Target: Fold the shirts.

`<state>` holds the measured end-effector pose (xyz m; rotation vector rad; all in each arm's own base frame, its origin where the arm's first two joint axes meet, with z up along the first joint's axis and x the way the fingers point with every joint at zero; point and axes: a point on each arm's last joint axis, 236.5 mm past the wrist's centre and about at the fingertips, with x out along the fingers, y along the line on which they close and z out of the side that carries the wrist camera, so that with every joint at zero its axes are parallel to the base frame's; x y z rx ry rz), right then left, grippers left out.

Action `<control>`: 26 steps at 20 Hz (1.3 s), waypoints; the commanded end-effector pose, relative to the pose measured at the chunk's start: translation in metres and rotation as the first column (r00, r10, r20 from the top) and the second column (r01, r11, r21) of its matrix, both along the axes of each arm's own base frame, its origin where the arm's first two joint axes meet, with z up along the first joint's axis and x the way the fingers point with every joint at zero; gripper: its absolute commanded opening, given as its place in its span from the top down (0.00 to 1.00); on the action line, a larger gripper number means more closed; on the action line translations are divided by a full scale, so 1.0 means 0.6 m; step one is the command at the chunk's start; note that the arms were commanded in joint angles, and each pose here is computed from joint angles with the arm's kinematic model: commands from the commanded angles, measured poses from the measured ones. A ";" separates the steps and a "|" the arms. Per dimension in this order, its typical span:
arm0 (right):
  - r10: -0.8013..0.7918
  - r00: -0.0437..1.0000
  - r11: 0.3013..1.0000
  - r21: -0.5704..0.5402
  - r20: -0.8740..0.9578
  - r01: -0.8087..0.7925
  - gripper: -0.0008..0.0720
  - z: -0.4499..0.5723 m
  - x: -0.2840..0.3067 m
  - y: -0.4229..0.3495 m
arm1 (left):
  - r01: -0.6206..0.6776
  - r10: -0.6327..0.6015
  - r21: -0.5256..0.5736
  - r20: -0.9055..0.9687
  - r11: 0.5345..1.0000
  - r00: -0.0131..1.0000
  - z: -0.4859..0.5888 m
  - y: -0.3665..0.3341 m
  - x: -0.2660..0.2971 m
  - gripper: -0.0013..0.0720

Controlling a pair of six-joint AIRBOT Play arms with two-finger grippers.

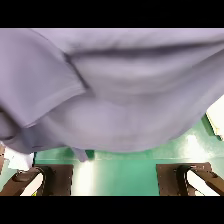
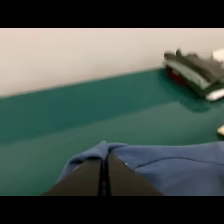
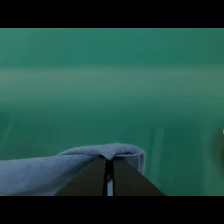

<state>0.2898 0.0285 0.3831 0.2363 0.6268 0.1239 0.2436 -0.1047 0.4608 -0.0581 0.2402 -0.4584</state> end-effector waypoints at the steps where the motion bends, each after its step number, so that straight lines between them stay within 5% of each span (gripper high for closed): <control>1: 0.013 0.896 0.998 0.066 -0.445 0.018 0.97 -0.199 0.055 -0.010 | 0.039 -0.020 0.041 -0.396 0.998 0.918 -0.214 0.001 0.127 0.95; 9: 0.052 0.829 0.995 0.103 -0.558 0.008 0.97 -0.458 0.255 0.003 | 0.071 -0.026 0.034 -0.711 0.997 0.703 -0.577 0.005 0.368 0.95; 16: -0.004 0.904 0.994 0.098 -0.428 0.051 0.97 -0.520 0.359 0.003 | -0.046 0.091 0.096 -0.539 0.994 0.837 -0.596 0.044 0.491 0.95; 21: -0.003 0.892 0.995 0.088 -0.451 0.048 0.97 -0.560 0.349 0.001 | -0.057 0.136 0.159 -0.550 0.986 0.824 -0.638 0.066 0.505 0.95; 26: 0.021 0.833 0.997 0.078 -0.552 0.027 0.97 -0.632 0.283 0.006 | 0.152 0.104 0.310 -0.673 0.938 0.732 -0.699 0.082 0.431 0.95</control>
